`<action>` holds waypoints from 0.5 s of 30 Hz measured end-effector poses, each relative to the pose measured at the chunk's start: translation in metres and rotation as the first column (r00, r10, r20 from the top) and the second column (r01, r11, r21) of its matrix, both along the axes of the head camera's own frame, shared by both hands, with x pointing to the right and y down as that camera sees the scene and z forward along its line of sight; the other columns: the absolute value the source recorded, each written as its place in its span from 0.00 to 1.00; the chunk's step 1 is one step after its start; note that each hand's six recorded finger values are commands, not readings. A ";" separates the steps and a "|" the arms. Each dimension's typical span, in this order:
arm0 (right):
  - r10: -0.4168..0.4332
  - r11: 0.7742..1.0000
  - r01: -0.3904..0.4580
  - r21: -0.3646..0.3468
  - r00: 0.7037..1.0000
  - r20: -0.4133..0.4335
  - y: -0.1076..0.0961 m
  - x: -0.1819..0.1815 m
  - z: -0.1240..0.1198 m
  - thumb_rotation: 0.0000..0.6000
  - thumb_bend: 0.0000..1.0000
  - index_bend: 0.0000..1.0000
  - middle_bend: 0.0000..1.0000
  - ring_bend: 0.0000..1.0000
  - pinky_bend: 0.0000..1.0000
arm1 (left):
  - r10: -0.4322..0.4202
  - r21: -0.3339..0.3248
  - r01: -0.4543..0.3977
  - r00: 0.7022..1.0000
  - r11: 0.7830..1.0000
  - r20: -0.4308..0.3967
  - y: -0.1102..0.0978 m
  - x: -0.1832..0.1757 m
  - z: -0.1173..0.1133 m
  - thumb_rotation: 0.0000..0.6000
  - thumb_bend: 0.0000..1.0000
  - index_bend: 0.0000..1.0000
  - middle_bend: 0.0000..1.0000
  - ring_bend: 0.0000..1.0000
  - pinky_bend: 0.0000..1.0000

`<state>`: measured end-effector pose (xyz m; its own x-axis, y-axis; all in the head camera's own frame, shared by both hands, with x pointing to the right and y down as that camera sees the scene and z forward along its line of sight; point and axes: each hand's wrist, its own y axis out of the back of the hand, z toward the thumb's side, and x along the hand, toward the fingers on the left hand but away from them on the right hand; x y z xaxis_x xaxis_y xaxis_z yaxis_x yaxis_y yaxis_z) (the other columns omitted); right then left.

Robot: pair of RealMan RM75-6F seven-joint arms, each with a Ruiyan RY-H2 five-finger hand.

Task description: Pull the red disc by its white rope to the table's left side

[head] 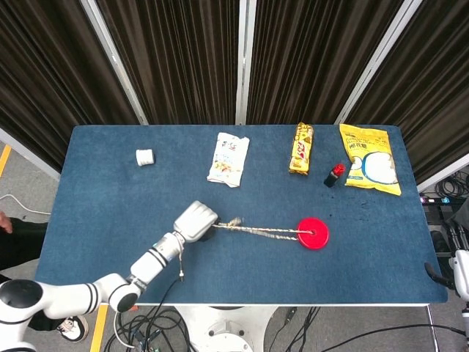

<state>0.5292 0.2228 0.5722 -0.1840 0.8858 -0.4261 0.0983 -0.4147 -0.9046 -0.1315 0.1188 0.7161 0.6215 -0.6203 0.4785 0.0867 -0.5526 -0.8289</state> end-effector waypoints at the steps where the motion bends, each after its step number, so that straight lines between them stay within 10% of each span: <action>1: -0.002 1.000 0.002 0.000 1.000 0.000 0.000 -0.001 0.000 1.00 0.18 0.00 0.01 0.00 0.00 | -0.008 0.012 0.008 1.000 1.000 0.005 -0.002 -0.006 -0.003 1.00 0.35 0.77 0.93 0.67 0.63; 10: -0.020 1.000 0.020 0.000 1.000 0.004 -0.004 -0.009 0.000 1.00 0.18 0.00 0.01 0.00 0.00 | -0.175 0.148 0.159 0.979 0.976 0.103 -0.036 -0.098 -0.030 1.00 0.35 0.77 0.94 0.67 0.64; 15: -0.031 0.999 0.031 -0.004 0.999 0.013 -0.005 -0.012 0.001 1.00 0.18 0.00 0.01 0.00 0.00 | -0.332 0.245 0.278 0.918 0.929 0.216 -0.048 -0.183 -0.043 1.00 0.35 0.77 0.94 0.67 0.64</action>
